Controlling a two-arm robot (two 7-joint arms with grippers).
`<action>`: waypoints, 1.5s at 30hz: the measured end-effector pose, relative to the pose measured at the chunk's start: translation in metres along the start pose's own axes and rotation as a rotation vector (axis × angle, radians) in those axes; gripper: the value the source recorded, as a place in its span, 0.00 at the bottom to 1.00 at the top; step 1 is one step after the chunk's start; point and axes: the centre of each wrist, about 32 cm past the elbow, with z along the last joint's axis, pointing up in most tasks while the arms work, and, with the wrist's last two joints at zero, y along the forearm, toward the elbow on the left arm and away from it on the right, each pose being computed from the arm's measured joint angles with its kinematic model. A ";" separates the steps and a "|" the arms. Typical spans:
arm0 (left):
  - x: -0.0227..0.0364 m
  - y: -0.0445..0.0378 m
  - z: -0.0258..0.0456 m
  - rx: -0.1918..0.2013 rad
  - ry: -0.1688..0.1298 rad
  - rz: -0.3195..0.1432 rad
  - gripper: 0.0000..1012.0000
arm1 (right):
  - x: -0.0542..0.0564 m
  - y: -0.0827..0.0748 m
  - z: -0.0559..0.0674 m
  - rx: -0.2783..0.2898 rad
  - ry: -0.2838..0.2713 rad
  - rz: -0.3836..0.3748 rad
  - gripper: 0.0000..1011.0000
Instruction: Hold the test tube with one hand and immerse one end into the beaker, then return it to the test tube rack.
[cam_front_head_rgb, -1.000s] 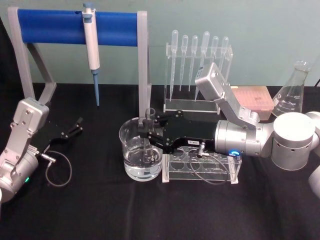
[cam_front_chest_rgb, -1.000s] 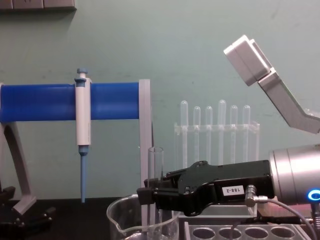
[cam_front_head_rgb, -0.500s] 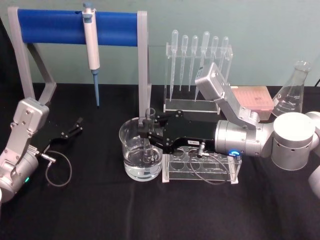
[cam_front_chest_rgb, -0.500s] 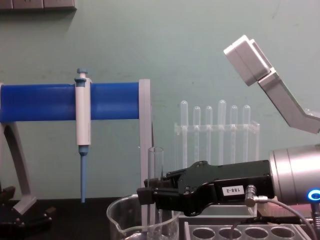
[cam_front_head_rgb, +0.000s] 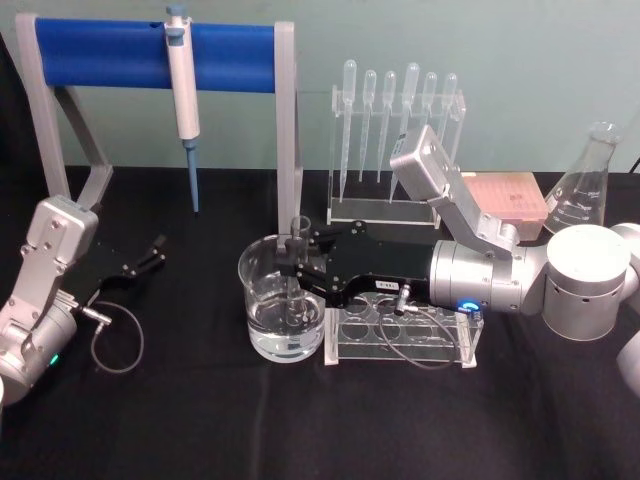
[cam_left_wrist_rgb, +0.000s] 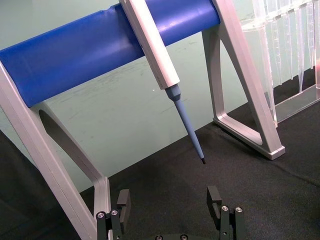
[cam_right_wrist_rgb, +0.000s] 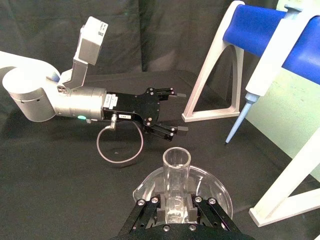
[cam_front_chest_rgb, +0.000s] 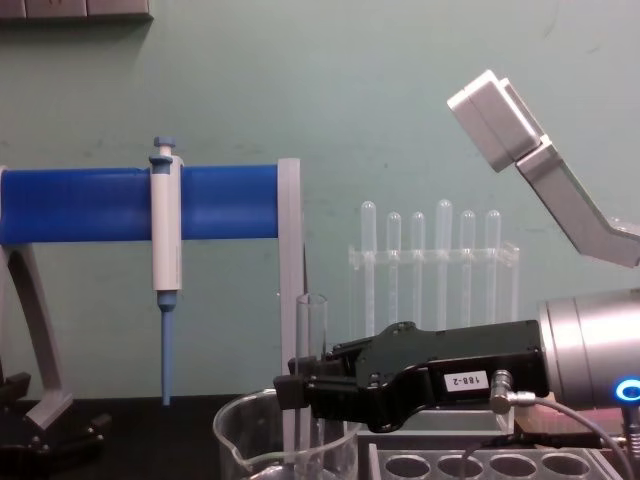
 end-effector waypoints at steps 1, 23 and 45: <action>0.0000 0.0000 0.0000 0.000 0.000 0.000 0.99 | 0.000 0.000 0.000 0.000 0.000 0.000 0.22; 0.0000 0.0000 0.0000 0.000 0.000 0.000 0.99 | 0.000 0.000 0.000 0.000 0.000 0.000 0.22; 0.0000 0.0000 0.0000 0.000 0.000 0.000 0.99 | 0.000 0.000 0.000 0.000 0.000 0.000 0.22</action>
